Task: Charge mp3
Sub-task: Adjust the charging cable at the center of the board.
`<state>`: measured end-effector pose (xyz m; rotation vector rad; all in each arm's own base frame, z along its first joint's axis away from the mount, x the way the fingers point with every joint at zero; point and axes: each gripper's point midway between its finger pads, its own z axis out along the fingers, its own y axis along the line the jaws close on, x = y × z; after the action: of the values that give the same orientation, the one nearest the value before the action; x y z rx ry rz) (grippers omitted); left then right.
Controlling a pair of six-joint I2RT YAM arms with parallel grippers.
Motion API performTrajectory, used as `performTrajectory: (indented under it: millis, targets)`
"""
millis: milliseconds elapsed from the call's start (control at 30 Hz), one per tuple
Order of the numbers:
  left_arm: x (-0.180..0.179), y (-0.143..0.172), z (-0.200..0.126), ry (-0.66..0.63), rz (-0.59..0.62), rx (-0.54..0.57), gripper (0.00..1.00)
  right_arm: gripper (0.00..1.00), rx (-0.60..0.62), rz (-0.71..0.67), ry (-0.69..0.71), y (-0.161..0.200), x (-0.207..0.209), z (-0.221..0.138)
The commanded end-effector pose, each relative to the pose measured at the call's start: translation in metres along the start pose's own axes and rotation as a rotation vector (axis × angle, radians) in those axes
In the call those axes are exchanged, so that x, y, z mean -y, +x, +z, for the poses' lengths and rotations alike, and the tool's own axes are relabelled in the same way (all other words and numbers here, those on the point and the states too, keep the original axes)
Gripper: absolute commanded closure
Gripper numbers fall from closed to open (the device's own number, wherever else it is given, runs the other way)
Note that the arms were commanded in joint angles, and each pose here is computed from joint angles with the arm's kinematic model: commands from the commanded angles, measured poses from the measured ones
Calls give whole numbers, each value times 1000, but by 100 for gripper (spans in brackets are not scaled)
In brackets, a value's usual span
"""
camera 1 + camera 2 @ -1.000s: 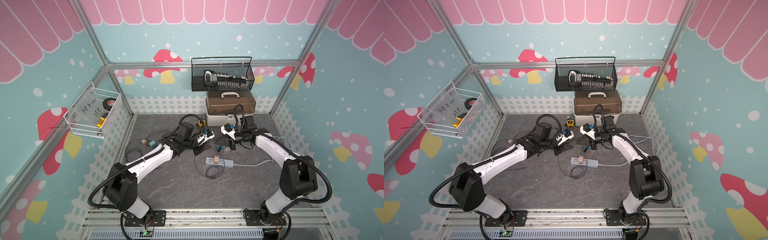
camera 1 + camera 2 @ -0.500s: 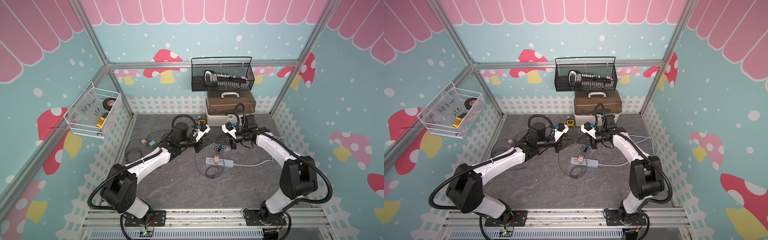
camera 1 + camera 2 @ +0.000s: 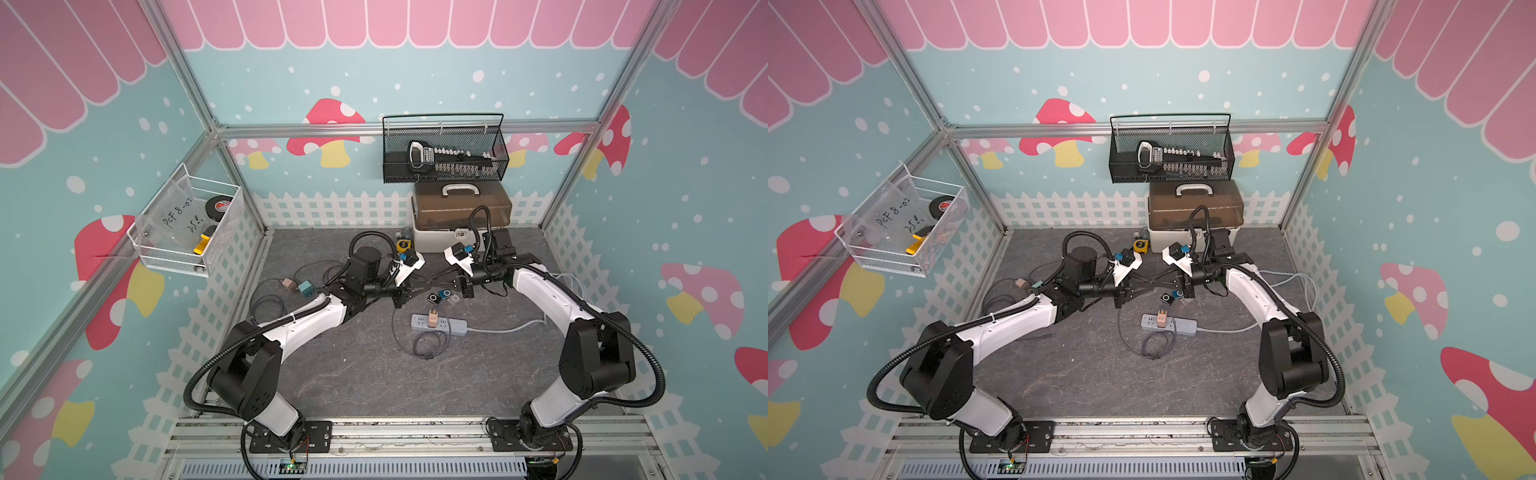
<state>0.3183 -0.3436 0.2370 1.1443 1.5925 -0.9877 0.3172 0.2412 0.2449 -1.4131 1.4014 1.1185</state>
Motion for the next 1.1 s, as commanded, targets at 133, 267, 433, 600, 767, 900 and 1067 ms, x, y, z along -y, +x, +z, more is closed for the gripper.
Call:
performTrajectory:
  millis: [133,267,433,600,767,900,1067]
  targets:
    - [4,-9,5,28,22,13,90,100,34,0,-28,-8,-1,0]
    - [4,-16,4,25,35,28,94,100,26,9,-28,-4,-2,0]
    - [6,-22,3,28,43,37,100,88,4,27,-19,3,1,1]
    - [5,-13,2,18,47,-27,100,65,-45,31,52,7,11,-8]
    - [0,7,-6,-28,49,-128,100,52,-91,49,213,19,31,-50]
    - [-7,18,-16,-70,33,-177,100,51,-314,37,402,75,44,-87]
    - [-15,24,-27,-110,31,-220,100,50,-609,-46,412,144,50,-105]
